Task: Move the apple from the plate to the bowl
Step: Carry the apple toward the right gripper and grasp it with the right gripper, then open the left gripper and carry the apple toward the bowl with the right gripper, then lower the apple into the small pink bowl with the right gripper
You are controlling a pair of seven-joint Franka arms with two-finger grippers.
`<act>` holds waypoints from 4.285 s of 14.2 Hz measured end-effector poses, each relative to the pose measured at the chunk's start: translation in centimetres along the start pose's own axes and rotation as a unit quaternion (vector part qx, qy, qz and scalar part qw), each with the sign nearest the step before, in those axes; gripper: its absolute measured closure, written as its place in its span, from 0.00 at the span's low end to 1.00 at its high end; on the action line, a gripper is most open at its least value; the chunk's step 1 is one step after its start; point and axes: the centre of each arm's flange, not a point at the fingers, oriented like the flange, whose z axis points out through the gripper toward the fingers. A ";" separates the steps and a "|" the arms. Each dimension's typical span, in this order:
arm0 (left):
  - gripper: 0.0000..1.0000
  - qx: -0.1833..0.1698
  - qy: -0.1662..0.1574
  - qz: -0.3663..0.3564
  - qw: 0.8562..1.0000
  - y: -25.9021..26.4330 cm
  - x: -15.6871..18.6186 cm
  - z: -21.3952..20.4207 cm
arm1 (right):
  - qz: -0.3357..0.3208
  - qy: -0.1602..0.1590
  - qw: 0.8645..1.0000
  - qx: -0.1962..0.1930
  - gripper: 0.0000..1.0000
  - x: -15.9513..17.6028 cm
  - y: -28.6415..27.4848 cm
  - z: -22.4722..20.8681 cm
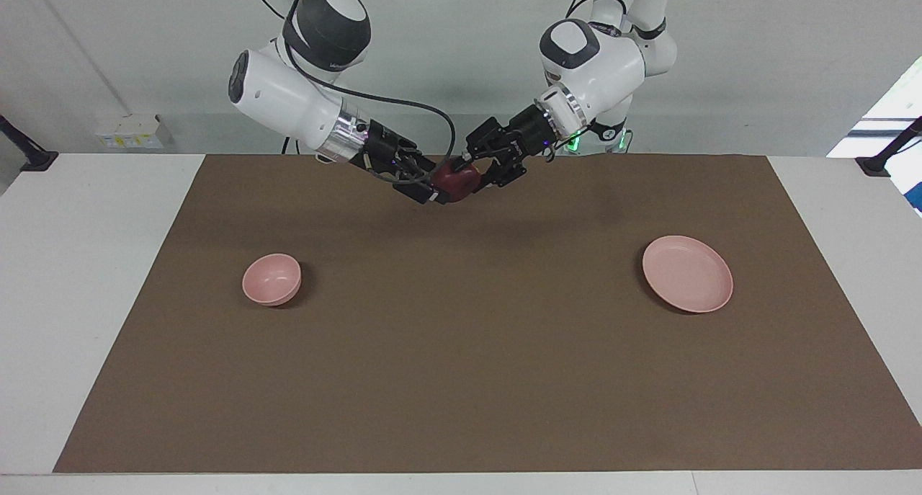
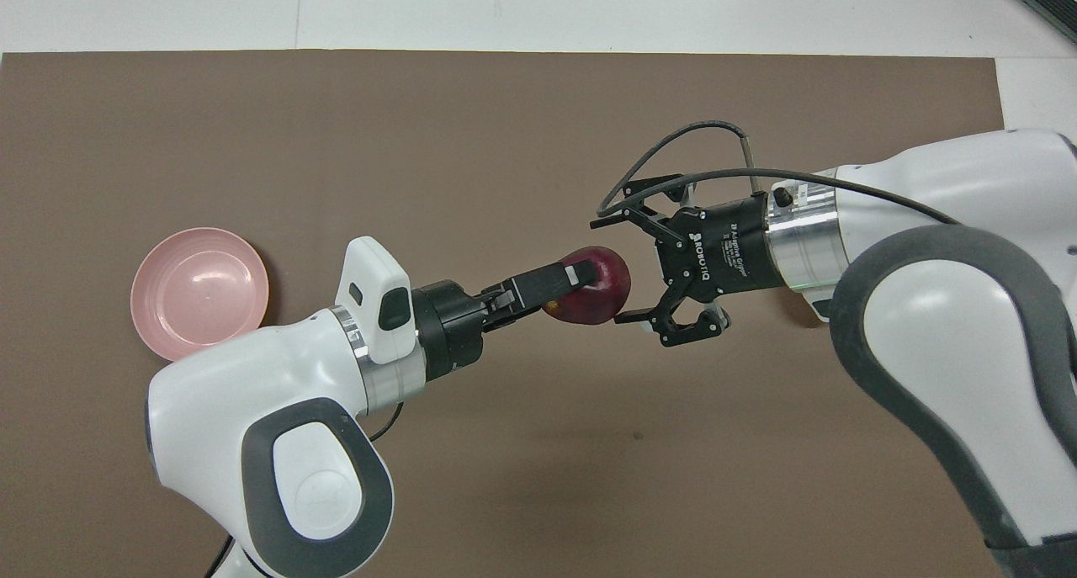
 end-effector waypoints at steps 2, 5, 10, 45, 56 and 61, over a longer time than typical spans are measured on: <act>0.27 -0.001 0.000 0.003 1.000 0.3 -0.3 0.2 | 0.000 -0.003 1.000 -0.009 0.00 -0.1 0.2 0.2; 0.27 -0.002 0.000 0.004 1.000 0.5 -0.4 0.2 | -0.002 -0.005 1.000 -0.013 0.00 -0.2 0.3 0.4; 0.27 -0.002 0.000 0.004 1.000 0.5 -0.4 0.2 | -0.012 -0.009 1.000 -0.023 0.00 -0.2 0.6 0.7; 0.00 0.286 -0.033 0.170 0.942 -8.6 12.6 -10.3 | -0.454 0.186 0.842 -0.225 0.22 14.5 3.5 -10.5; 0.00 0.489 -0.123 0.216 0.836 -4.0 20.1 -21.6 | -0.555 0.225 0.744 -0.295 0.22 26.9 3.1 -10.7; 0.00 0.510 -0.152 0.196 0.824 1.0 18.9 -25.9 | -0.549 0.213 0.750 -0.303 0.22 28.4 3.6 -9.6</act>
